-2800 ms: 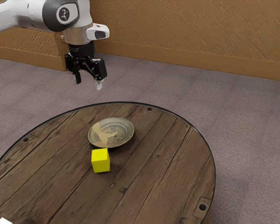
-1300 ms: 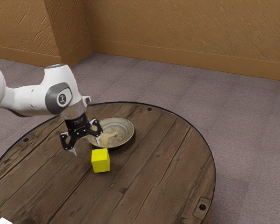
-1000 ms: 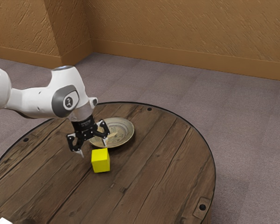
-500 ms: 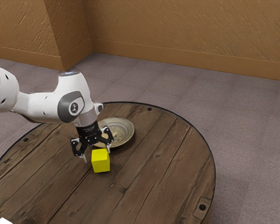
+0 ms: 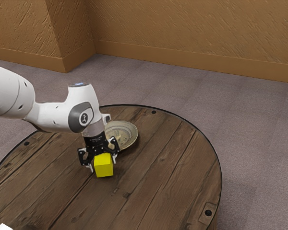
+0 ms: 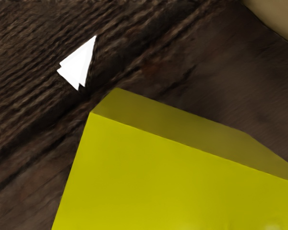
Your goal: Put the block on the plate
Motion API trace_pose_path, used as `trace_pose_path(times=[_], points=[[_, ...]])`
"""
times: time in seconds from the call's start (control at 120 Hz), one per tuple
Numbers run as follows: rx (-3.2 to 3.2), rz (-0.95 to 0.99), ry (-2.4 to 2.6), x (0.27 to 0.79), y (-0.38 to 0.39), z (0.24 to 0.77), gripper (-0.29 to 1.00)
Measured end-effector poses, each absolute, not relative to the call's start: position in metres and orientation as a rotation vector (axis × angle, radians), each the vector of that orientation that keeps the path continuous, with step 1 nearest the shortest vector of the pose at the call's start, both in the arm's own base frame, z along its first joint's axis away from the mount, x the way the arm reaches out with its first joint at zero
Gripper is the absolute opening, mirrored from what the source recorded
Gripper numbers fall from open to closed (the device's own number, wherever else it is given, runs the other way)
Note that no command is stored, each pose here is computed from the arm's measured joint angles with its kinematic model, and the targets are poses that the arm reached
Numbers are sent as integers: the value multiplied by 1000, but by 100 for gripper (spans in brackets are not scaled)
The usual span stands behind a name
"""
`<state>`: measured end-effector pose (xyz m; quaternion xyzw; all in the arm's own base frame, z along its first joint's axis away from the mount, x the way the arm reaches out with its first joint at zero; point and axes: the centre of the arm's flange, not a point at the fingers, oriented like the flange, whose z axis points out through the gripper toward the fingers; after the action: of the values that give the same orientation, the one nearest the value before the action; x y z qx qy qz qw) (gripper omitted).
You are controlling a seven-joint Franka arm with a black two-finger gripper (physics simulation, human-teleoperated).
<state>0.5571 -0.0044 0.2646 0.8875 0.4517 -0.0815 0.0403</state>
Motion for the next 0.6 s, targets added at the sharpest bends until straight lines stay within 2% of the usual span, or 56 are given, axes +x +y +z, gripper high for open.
trace_pose_path(times=[0.117, 0.375, 0.6], points=[[2720, -246, 1385, 558, -2, 262, 55], [2717, -207, 1384, 562, 3, 275, 38], [2705, -127, 1366, 562, 3, 317, 32]])
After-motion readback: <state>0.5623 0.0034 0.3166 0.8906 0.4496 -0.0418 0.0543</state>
